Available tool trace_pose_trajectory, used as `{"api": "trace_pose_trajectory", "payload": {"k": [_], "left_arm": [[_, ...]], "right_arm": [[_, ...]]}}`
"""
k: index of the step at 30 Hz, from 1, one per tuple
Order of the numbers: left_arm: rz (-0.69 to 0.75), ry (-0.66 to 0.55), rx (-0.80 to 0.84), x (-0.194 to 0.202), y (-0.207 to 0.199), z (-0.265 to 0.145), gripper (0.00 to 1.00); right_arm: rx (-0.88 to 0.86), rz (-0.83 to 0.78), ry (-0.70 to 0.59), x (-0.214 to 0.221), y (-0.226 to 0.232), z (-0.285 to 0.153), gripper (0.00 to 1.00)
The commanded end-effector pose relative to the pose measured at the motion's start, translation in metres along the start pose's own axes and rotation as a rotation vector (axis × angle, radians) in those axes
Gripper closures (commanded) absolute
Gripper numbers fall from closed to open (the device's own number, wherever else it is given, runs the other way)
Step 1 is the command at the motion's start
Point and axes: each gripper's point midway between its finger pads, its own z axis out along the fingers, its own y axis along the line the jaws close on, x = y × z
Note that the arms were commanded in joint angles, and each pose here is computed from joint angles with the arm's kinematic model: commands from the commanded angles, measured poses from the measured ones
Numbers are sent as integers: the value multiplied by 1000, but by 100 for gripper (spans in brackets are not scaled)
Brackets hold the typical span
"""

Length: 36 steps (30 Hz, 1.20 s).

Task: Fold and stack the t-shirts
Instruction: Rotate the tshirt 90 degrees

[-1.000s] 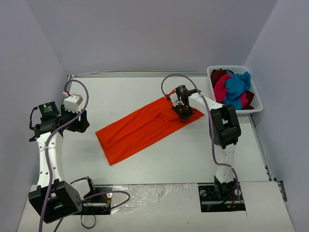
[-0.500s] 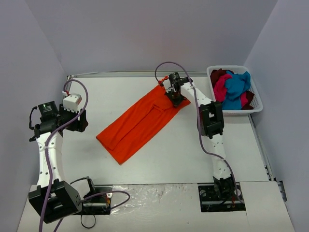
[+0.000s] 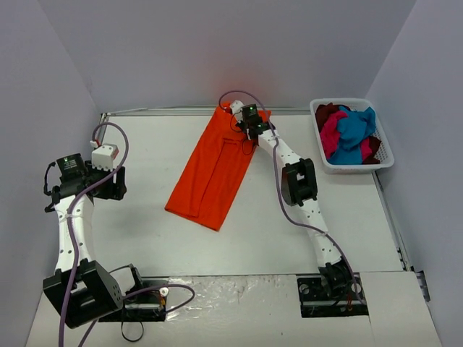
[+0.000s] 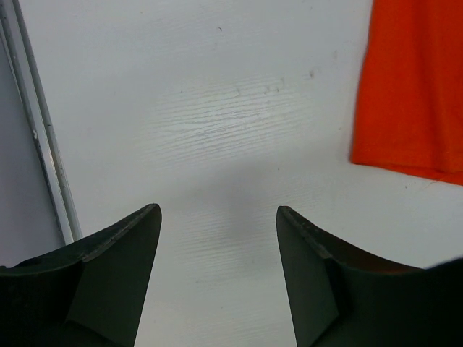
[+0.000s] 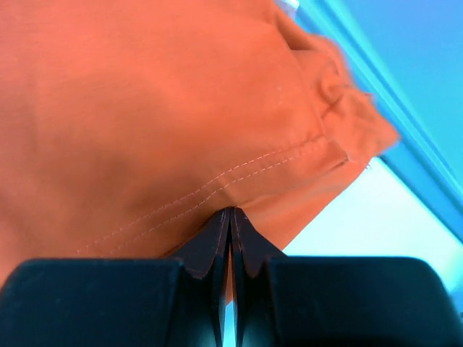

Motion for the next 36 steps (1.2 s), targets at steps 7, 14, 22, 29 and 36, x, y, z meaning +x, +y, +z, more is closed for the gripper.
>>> {"api": "trace_pose_trajectory", "payload": {"k": [7,14,22,29,36], "left_arm": [[-20,-37,6,-10,0,-5,36],[-1,-81,35,-16,-9,-12,36],[14,-118,58,-23,-16,-17,35],[4,-151,2,-27,-11,-23,31],[-16,-187,-71,-31,0,-31,29]], "right_arm": [[278,-1,7,-8,-47,-30,100],[268,28,-103,-50,-43,-104,100],[110,-32,-107,-60,14,-184,100],[-426,-115,-52,-34,140,-250,100],[-674,-236,105,20,225,-282,100]]}}
